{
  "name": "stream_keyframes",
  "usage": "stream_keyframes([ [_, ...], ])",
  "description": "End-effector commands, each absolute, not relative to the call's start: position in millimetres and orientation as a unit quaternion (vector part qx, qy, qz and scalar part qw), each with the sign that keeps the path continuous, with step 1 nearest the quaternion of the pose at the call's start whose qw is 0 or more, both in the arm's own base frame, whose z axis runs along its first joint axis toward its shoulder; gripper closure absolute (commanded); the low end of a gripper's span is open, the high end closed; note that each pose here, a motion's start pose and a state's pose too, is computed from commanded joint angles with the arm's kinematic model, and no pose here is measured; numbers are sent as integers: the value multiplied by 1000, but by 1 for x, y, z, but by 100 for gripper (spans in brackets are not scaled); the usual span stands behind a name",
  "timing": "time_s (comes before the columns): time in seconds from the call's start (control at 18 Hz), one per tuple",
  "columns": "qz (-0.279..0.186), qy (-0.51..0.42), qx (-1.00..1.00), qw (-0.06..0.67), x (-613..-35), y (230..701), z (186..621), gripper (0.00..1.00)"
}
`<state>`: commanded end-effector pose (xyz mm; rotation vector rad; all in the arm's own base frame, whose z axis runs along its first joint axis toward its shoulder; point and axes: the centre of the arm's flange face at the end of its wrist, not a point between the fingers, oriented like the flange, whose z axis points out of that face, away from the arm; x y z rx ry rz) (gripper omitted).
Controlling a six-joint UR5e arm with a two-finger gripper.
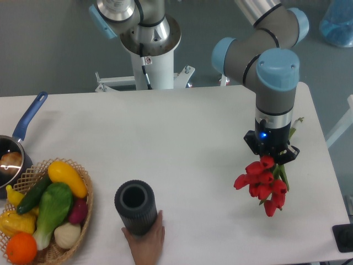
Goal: Place the flowers on the table
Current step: 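Lower the held red tulips toward the table surface with the gripper, then open the gripper to release the tulips and lift it away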
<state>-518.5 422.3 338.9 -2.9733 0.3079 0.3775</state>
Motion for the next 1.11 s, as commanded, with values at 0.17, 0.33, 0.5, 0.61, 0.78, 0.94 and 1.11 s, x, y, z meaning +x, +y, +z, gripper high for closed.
stream_keyframes([
  [0.17,122,102,-985,60,-518,425,332,97],
  [0.33,118,102,-986,60,-516,426,328,96],
  [0.5,107,102,-987,59,-513,424,318,88],
  [0.61,98,103,-988,53,-509,421,308,65],
  [0.78,94,103,-989,53,-506,420,301,59],
  [0.94,104,103,-988,57,-508,421,301,0],
  [1.11,108,105,-987,57,-510,421,298,0],
])
